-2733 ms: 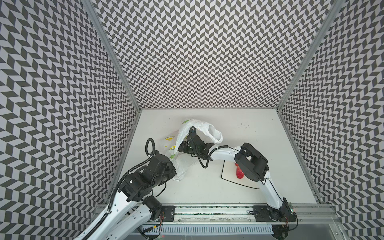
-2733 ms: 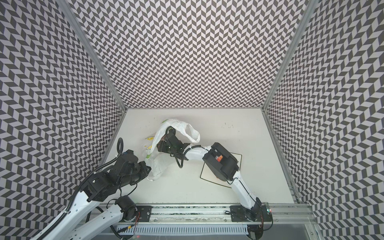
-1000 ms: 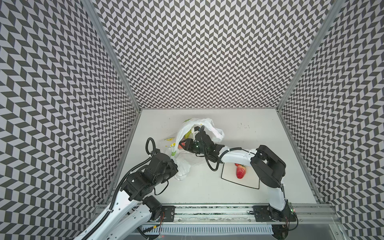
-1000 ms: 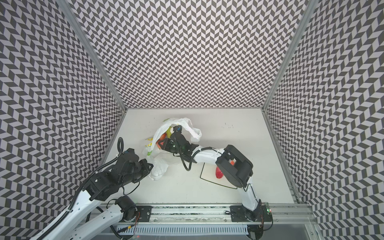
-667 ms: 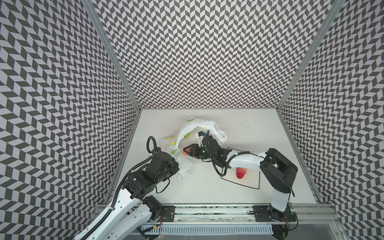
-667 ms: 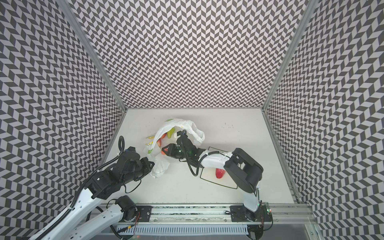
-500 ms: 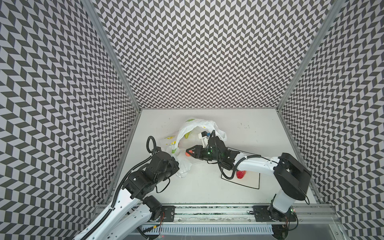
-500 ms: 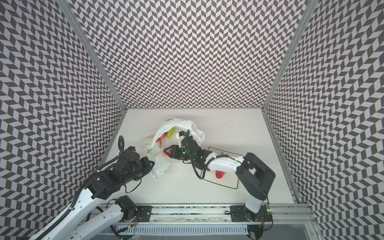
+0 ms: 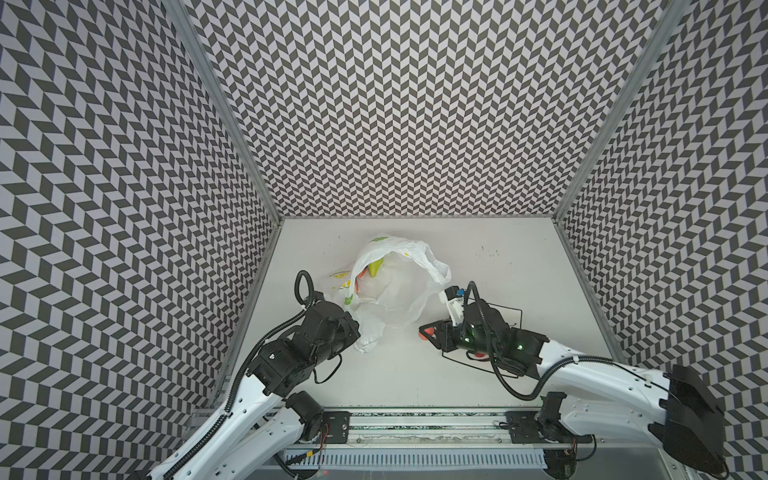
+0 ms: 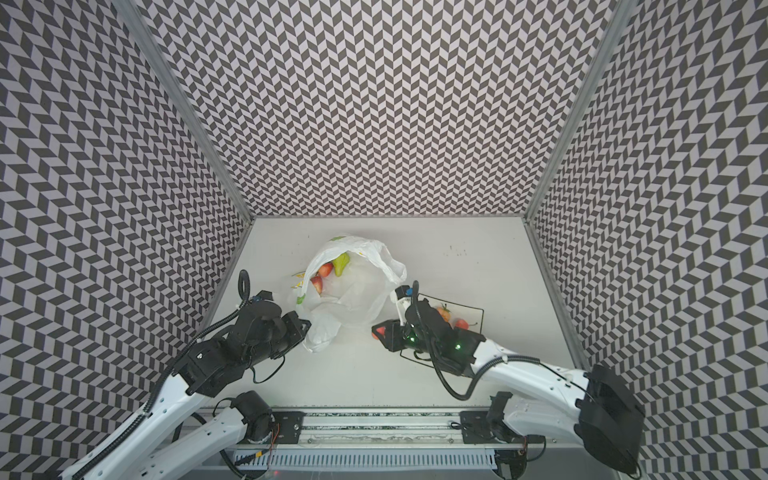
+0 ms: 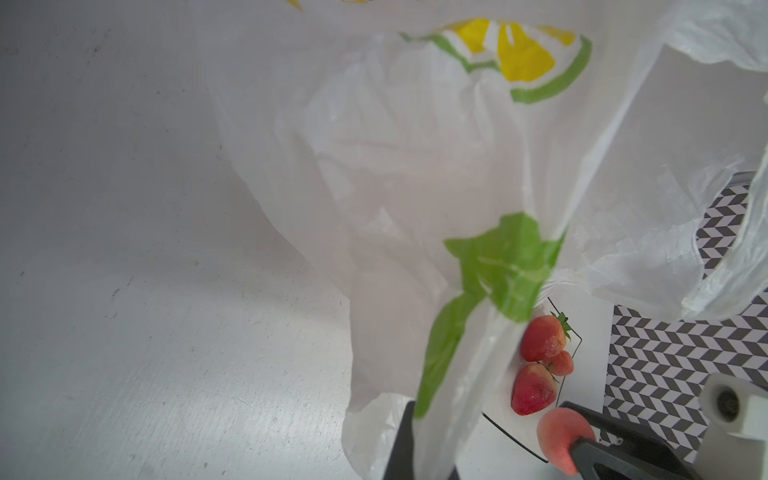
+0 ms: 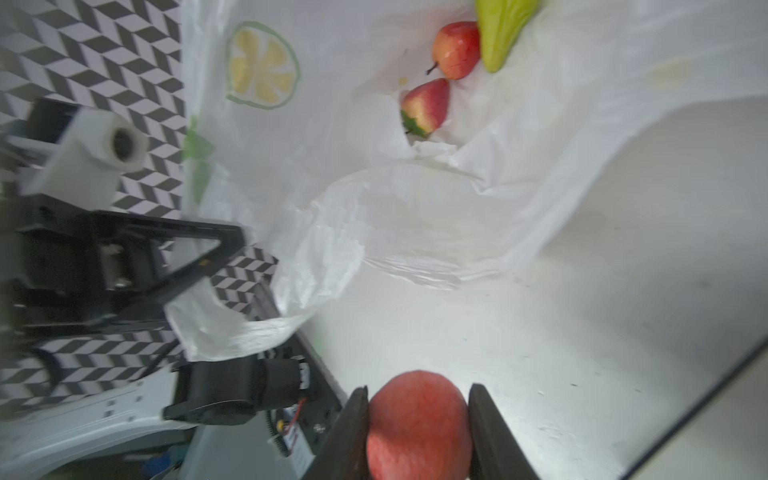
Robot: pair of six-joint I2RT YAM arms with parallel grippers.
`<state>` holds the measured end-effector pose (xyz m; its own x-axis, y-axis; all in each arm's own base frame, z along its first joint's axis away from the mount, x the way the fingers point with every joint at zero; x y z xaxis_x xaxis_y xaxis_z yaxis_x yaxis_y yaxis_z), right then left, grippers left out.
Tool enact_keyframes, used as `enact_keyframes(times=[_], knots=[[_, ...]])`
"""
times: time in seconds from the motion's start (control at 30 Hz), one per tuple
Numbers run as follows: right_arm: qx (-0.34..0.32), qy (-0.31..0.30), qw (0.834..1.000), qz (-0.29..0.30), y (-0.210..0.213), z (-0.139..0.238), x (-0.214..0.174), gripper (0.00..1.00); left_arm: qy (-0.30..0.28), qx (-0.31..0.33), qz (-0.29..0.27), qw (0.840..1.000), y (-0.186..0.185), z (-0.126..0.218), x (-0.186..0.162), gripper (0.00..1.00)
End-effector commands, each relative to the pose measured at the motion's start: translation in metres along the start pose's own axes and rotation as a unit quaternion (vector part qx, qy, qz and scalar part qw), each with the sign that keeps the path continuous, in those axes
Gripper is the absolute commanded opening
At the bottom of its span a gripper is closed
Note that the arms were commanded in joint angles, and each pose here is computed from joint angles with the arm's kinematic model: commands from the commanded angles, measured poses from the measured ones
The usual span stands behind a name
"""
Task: Take the fake fruits out of the plastic bag
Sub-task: 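Carry the pink peach out of the bag onto the white mat, then open the right gripper to release the peach on the mat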
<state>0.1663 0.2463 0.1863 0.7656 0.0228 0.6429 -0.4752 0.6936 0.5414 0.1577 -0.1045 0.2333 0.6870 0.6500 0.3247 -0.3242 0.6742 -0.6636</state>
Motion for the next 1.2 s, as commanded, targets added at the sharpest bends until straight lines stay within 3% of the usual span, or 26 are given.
enact_keyframes(times=[0.0, 0.17, 0.53, 0.83, 1.0, 1.1, 1.17], knots=[[-0.098, -0.011, 0.995, 0.017, -0.037, 0.013, -0.018, 0.35, -0.007, 0.002, -0.004, 1.0, 0.002, -0.001, 0.0, 0.0], [-0.172, -0.041, 0.984, 0.015, -0.065, 0.018, -0.025, 0.37, -0.008, 0.004, -0.005, 1.0, 0.003, -0.001, 0.0, 0.0], [-0.23, 0.009, 0.973, 0.005, -0.092, -0.006, -0.051, 0.39, -0.014, 0.006, -0.01, 1.0, 0.001, 0.002, 0.003, 0.0], [-0.228, -0.009, 0.973, 0.018, -0.083, 0.01, -0.036, 0.65, -0.017, 0.002, -0.016, 1.0, 0.001, 0.003, 0.003, 0.0], [-0.176, -0.046, 0.982, 0.059, -0.055, 0.029, -0.009, 0.7, -0.019, -0.001, -0.017, 1.0, 0.0, 0.004, 0.004, 0.0], [-0.07, -0.098, 0.987, 0.103, -0.02, 0.044, 0.012, 0.7, -0.02, -0.003, -0.016, 1.0, 0.001, 0.005, 0.004, 0.0], [0.023, -0.142, 0.979, 0.143, 0.008, 0.056, 0.022, 0.67, -0.021, -0.005, -0.016, 1.0, 0.002, 0.005, 0.004, 0.0]])
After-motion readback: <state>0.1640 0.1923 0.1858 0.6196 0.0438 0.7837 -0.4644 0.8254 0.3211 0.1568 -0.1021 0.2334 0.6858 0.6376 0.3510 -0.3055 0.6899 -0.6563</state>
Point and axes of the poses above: each gripper's point midway between its finger pads, its own z axis back along the fingers, its own y axis along the line the jaws close on, x = y × z, the point moved 6 cm from there along z, back along the fingers, and after that the axes turned 6 degrees about z, right-handed, at the moved point
